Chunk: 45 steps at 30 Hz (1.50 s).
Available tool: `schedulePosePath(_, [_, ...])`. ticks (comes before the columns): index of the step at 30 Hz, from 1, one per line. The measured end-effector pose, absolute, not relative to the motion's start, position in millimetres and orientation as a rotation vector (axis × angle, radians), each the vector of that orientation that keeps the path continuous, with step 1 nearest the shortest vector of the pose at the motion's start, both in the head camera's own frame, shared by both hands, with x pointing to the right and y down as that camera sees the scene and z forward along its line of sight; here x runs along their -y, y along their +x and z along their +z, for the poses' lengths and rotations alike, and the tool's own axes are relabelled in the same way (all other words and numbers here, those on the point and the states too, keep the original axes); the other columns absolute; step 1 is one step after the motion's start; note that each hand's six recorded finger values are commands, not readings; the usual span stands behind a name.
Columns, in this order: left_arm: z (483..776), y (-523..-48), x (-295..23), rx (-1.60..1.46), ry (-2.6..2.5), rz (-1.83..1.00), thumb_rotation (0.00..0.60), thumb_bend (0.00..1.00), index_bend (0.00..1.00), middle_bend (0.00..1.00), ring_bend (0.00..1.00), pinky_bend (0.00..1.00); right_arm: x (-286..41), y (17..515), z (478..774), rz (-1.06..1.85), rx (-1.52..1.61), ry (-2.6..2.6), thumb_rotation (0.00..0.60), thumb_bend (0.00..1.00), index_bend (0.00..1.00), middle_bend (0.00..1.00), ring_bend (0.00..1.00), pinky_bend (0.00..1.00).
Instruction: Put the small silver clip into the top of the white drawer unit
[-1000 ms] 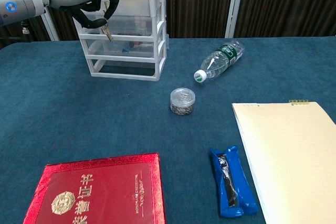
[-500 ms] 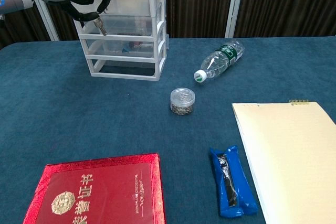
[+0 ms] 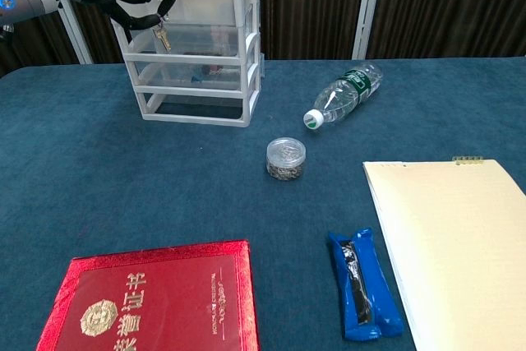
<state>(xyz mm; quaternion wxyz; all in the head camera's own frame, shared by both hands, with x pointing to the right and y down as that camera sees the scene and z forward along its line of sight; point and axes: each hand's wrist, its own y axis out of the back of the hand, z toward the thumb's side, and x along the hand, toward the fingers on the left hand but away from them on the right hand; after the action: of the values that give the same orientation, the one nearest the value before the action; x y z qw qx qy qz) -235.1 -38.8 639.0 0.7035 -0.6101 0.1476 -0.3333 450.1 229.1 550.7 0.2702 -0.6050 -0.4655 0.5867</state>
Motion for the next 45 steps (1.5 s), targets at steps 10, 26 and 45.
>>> schedulePosePath(10, [639.9,-234.3,44.8,-0.366,-1.35,-0.772,0.6,0.41,0.54,0.99,0.87,0.77,-229.0,449.8,550.5,1.578,1.255,-1.633,0.6,0.03,0.02,0.0,0.0,0.0])
schedulePosePath(26, [645.8,-233.3,48.8,-0.421,-1.34,-0.818,0.6,0.41,0.51,0.99,0.87,0.77,-228.8,449.8,551.1,1.58,1.257,-1.637,0.6,0.03,0.02,0.0,0.0,0.0])
schedulePosePath(45, [643.3,-232.4,51.0,-0.457,-1.315,-0.828,0.6,0.38,0.48,0.99,0.87,0.77,-228.6,449.4,549.2,1.569,1.262,-1.636,0.6,0.03,0.02,0.0,0.0,0.0])
